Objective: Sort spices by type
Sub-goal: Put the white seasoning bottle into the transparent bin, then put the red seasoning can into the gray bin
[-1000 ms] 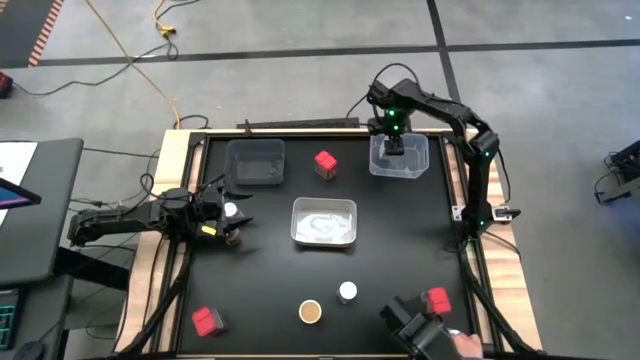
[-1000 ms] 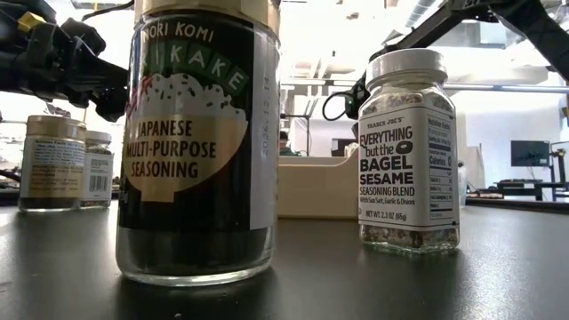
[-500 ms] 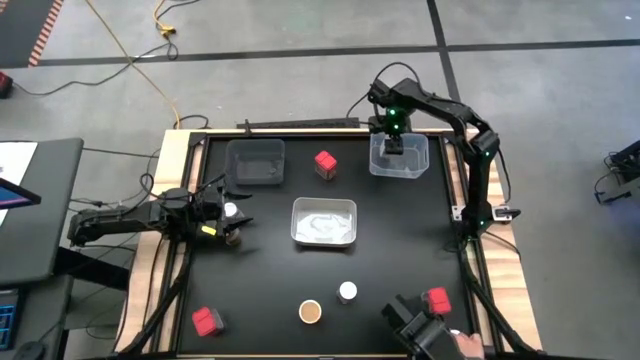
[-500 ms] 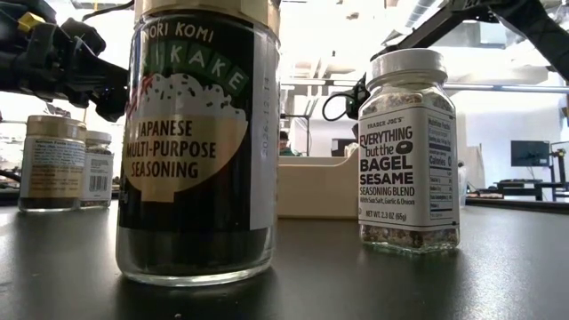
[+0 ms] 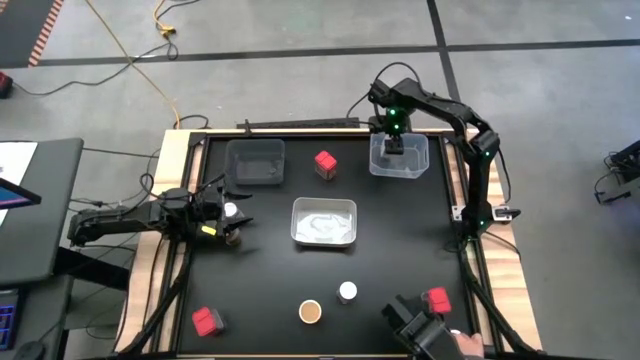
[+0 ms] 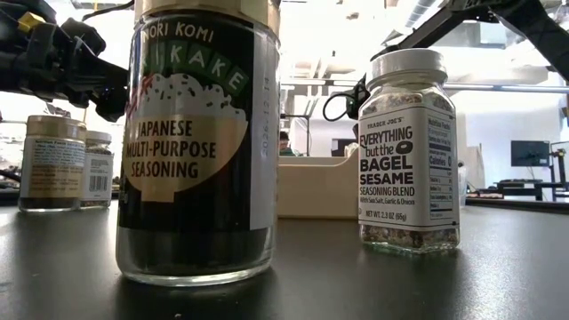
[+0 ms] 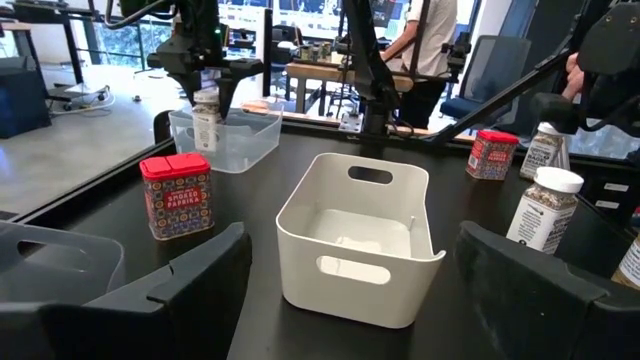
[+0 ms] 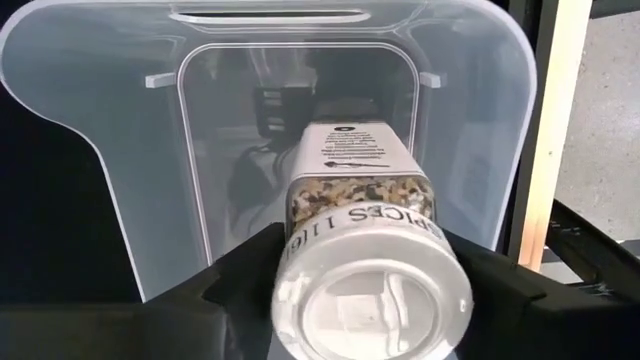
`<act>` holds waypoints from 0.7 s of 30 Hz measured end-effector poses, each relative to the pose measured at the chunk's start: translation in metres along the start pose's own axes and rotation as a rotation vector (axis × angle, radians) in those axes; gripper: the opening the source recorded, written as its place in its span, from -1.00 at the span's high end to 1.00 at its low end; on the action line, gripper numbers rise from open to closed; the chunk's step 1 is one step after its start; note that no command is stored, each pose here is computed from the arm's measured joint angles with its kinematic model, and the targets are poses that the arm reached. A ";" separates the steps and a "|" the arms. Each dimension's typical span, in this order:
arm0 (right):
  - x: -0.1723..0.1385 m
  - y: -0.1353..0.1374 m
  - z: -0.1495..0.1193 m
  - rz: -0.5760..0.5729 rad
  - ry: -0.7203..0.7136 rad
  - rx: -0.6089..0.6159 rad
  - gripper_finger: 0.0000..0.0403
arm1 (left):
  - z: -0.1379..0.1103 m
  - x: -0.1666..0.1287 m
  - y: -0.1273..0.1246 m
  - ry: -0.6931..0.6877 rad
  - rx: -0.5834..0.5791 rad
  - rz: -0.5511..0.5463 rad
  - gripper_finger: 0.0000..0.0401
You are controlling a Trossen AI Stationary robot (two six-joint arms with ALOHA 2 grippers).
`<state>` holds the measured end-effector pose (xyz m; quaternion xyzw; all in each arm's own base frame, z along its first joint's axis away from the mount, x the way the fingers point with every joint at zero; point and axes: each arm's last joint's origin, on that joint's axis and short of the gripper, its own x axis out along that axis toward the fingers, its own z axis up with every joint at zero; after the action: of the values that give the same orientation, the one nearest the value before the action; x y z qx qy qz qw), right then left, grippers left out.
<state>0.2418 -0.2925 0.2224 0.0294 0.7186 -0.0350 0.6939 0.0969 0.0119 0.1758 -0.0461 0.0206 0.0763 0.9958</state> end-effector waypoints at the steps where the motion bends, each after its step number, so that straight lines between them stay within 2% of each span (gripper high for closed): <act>1: 0.000 0.000 0.000 0.000 0.000 0.000 -0.35 | 0.000 0.000 0.000 -0.001 0.000 0.000 -0.67; 13: -0.004 -0.001 0.000 -0.011 0.011 -0.007 -0.71 | 0.000 0.000 0.000 0.000 0.000 0.000 -0.67; 21: -0.041 -0.005 0.002 -0.061 -0.023 0.041 -0.78 | 0.000 0.000 0.000 0.000 0.000 0.000 -0.67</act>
<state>0.2451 -0.2977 0.2633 0.0211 0.7102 -0.0713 0.7000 0.0969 0.0119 0.1759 -0.0462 0.0205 0.0762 0.9958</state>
